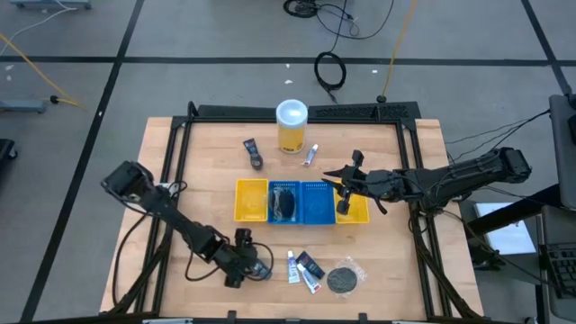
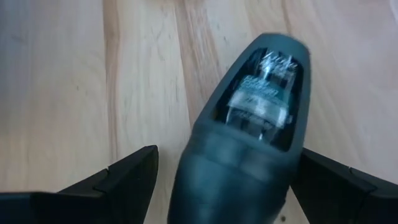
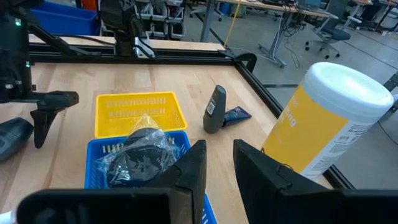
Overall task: Pick & Place Travel size toiletries
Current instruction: Put the black deodorant into the right yellow bin
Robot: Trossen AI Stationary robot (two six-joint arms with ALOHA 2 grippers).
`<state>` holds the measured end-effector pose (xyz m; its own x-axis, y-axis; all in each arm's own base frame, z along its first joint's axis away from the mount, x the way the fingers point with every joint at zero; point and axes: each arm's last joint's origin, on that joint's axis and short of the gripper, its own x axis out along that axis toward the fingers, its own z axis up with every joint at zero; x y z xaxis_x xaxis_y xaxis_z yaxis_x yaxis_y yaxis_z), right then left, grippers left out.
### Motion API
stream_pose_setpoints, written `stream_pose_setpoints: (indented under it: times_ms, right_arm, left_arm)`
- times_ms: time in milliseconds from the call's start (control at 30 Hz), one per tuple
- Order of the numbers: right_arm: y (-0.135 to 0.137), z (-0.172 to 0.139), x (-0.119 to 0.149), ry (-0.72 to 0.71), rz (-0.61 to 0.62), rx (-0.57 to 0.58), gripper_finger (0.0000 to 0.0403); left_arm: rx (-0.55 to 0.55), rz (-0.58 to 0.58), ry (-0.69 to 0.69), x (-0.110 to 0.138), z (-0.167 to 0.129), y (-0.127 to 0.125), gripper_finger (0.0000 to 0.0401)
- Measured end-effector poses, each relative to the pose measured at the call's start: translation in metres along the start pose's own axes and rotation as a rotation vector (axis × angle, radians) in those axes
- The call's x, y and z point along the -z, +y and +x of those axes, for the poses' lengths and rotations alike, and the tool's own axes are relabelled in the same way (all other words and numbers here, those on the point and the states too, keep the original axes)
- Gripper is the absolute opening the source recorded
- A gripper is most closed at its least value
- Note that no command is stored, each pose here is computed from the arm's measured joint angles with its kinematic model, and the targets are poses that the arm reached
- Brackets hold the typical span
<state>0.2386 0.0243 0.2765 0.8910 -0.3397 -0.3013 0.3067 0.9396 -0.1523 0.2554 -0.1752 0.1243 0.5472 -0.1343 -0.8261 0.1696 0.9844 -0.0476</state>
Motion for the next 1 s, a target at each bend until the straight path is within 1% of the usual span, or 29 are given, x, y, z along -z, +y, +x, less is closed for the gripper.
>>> stream_pose_setpoints:
  times_ms: [100,200,300,400,433,633,800,867,1000]
  right_arm:
    - [0.000,0.000,0.000,0.000,0.003,0.000,0.0075]
    - [0.000,0.000,0.000,0.000,0.003,0.000,0.0075]
    - [0.000,0.000,0.000,0.000,0.003,0.000,0.0075]
    - [0.000,0.000,0.000,0.000,0.003,0.000,0.0075]
    - [0.000,0.000,0.000,0.000,0.003,0.000,0.0075]
    - [0.000,0.000,0.000,0.001,0.003,0.000,0.0075]
    - [0.000,0.000,0.000,0.001,0.003,0.000,0.0075]
    - [0.000,0.000,0.000,0.001,0.003,0.000,0.0075]
    - [0.000,0.000,0.000,0.001,0.003,-0.002,0.0075]
  left_arm:
    - [0.010,0.020,-0.013,0.000,0.005,-0.001,0.0327]
    - [0.034,0.038,-0.026,-0.002,0.008,-0.002,0.0300]
    - [0.043,0.042,-0.027,-0.002,0.008,-0.002,0.0258]
    - [0.052,0.042,-0.024,-0.002,0.008,-0.002,0.0206]
    - [0.057,0.040,-0.022,-0.002,0.008,-0.002,0.0195]
    - [0.063,0.011,-0.015,-0.002,0.007,-0.002,0.0195]
    - [0.063,-0.049,-0.028,-0.006,-0.002,0.002,0.0195]
    - [0.064,-0.066,-0.079,-0.014,-0.010,0.004,0.0195]
    - [0.023,-0.076,-0.182,-0.027,-0.029,0.010,0.0195]
